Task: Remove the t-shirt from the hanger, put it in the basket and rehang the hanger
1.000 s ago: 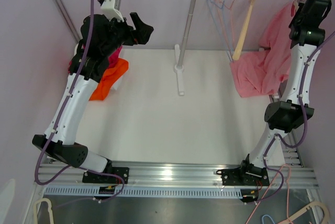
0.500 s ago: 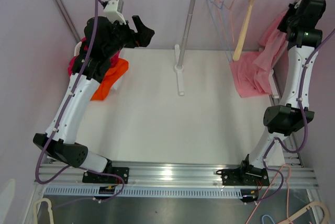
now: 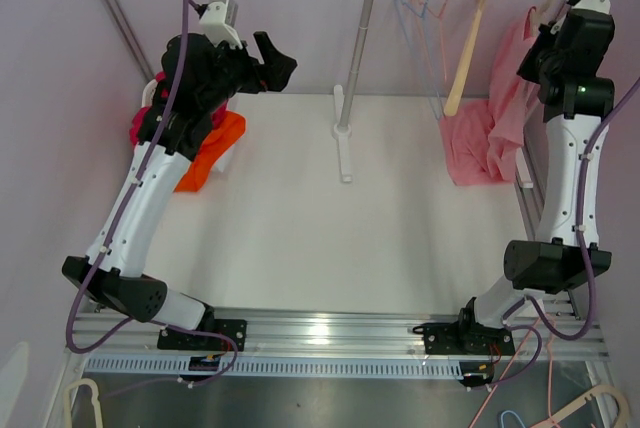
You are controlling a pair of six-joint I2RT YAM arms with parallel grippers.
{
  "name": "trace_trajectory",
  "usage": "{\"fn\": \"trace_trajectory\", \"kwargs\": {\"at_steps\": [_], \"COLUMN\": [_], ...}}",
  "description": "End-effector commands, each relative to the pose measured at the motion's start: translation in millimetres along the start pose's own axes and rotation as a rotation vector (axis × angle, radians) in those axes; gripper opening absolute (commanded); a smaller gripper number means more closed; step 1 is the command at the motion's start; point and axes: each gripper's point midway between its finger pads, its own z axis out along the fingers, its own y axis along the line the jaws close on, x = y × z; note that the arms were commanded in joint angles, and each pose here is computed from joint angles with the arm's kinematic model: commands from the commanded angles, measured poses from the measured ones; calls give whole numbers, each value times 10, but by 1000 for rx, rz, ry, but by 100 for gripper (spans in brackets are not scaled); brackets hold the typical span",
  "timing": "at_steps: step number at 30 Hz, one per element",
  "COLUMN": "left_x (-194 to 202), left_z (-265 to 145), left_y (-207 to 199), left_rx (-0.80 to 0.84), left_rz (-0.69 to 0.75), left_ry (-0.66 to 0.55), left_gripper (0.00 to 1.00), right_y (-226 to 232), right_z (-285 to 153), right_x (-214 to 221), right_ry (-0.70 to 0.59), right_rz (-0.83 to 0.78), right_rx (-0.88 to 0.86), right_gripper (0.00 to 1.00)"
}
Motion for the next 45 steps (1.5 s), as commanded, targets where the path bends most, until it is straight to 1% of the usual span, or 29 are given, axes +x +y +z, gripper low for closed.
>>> {"fn": "trace_trajectory", "kwargs": {"at_steps": [1,3,6,9,15,21,24,32,33,35,36,37,38,39,41,42,44,45], "left_x": [-168,-163,-169,-154,-126,-122,-113,-90,-103,-98,-89,-101,-94,-94,-96,-108,-117,-124], "left_z": [-96,-89,-99,-115,-161,-194,-190,-172,-176,-180,-176,-180,-182,-182,-178,-182,-190,-192], "left_y": [-149,-157,-165,-161,-133,-136,-130,-150,-155,-154,-150,-155,-152,-152,-163,-170,-170,-169], "left_rx": [42,43,42,36,25,25,24,38,39,38,38,39,38,38,42,44,43,42], "left_rz": [19,21,23,25,29,32,32,29,29,29,29,29,29,29,28,28,30,33], "left_ry": [-58,-58,-58,-57,-61,-69,-69,-61,-64,-63,-61,-64,-63,-63,-63,-66,-68,-70], "left_gripper": [99,99,99,100,99,99,99,99,100,100,99,100,99,99,100,99,99,99], "right_y": [57,73,131,244,440,479,458,517,515,437,417,401,359,328,330,312,295,291], "right_z": [-194,-220,-308,-311,-333,-455,-505,-566,-591,-591,-596,-595,-636,-641,-584,-648,-553,-570], "right_x": [10,68,52,72,70,72,184,277,250,145,87,19,-129,-207,-310,-485,-557,-689], "right_ry": [0,16,-4,1,26,31,72,86,75,33,13,-8,-52,-74,-97,-144,-157,-201], "right_rz": [21,24,36,42,29,29,26,33,35,36,34,30,31,24,19,19,11,5], "right_rx": [-14,-18,-50,-107,-148,-159,-153,-177,-178,-130,-118,-107,-82,-67,-57,-49,-30,-23], "right_gripper": [0,0,0,0,0,0,0,0,7,38,57,62,64,70,70,70,70,70]}}
